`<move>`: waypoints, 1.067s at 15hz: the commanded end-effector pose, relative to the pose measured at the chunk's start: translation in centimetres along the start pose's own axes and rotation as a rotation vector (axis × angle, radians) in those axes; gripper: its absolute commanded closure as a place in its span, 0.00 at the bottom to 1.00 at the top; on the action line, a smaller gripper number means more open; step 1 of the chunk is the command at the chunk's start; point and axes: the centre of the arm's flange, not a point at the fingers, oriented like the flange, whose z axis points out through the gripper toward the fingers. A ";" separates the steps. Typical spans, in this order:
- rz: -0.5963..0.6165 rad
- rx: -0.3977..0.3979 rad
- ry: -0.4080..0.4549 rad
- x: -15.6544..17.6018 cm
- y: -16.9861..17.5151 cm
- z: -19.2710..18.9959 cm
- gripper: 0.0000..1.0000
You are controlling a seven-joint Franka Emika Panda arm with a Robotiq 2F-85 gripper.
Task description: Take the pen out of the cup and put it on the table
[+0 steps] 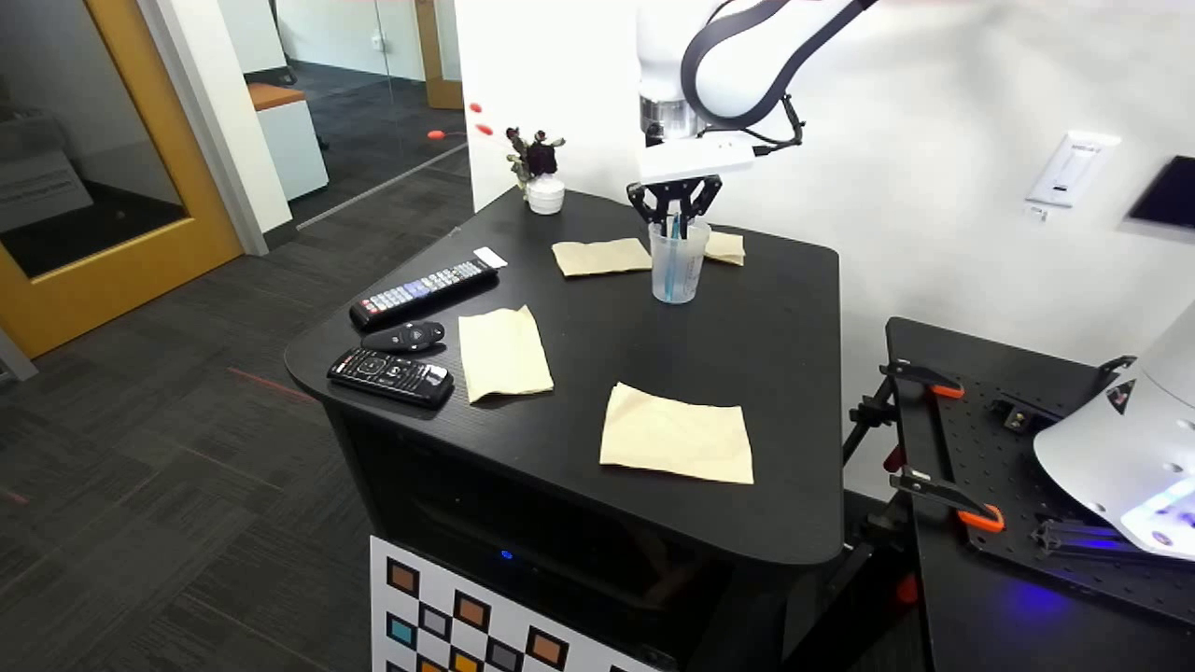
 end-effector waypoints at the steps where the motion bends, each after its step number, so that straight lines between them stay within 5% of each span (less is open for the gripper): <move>1: -0.013 0.033 0.019 0.2 0.2 -0.5 0.99; 16: -0.070 0.174 0.178 -3.9 7.3 -11.5 0.97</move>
